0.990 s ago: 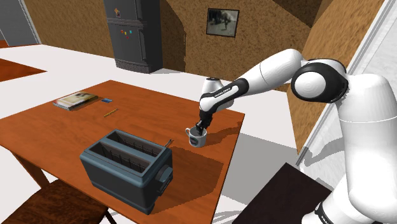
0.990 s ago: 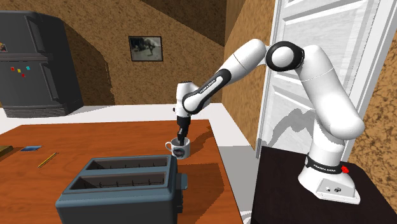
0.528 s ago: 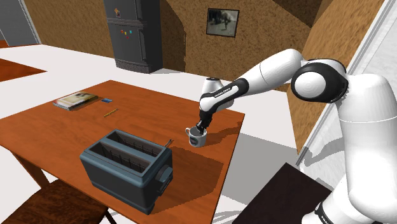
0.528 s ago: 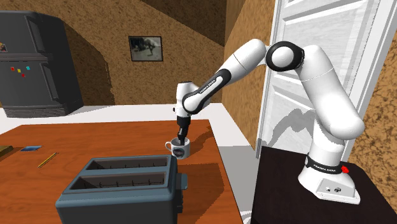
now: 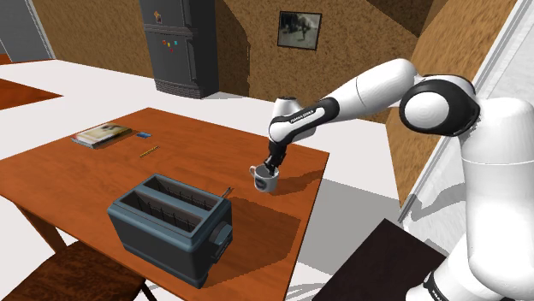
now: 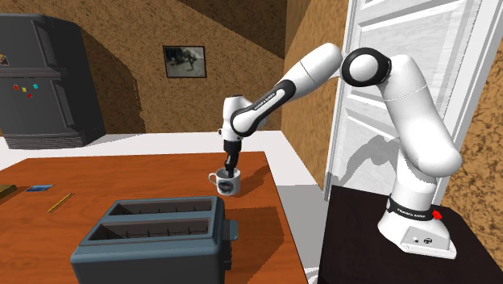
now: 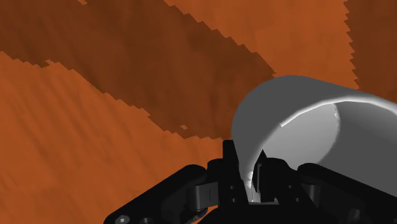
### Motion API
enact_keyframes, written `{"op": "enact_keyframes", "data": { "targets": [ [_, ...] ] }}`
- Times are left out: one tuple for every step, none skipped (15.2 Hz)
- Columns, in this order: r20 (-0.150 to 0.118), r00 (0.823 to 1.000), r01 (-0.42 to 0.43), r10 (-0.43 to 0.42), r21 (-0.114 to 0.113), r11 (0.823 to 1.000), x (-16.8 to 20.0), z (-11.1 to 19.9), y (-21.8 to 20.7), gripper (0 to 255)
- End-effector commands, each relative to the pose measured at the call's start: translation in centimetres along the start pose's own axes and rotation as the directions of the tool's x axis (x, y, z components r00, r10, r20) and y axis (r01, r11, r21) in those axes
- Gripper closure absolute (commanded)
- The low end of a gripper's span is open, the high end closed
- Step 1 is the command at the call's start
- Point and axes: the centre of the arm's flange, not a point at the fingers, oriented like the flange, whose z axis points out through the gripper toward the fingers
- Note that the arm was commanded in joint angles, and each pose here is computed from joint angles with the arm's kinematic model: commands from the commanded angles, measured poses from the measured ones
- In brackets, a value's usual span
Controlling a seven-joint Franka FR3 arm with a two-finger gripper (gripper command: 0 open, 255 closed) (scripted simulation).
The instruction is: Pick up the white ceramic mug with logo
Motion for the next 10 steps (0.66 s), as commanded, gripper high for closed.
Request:
{"op": "enact_keyframes", "data": {
  "targets": [
    [0.0, 1.0, 0.0, 0.0, 0.0, 1.0, 0.0, -1.0, -0.1, 255],
    [0.0, 1.0, 0.0, 0.0, 0.0, 1.0, 0.1, -1.6, -0.1, 255],
    [0.0, 1.0, 0.0, 0.0, 0.0, 1.0, 0.1, -2.1, -0.1, 255],
    [0.0, 1.0, 0.0, 0.0, 0.0, 1.0, 0.1, -2.6, -0.1, 255],
    [0.0, 1.0, 0.0, 0.0, 0.0, 1.0, 0.2, -3.2, -0.2, 255],
    [0.0, 1.0, 0.0, 0.0, 0.0, 1.0, 0.2, -3.7, -0.2, 255],
    [0.0, 1.0, 0.0, 0.0, 0.0, 1.0, 0.2, -4.2, -0.2, 255],
    [0.0, 1.0, 0.0, 0.0, 0.0, 1.0, 0.3, -4.7, -0.2, 255],
    [0.0, 1.0, 0.0, 0.0, 0.0, 1.0, 0.3, -4.8, -0.3, 255],
    [0.0, 1.0, 0.0, 0.0, 0.0, 1.0, 0.3, -4.8, -0.3, 255]
  ]
}}
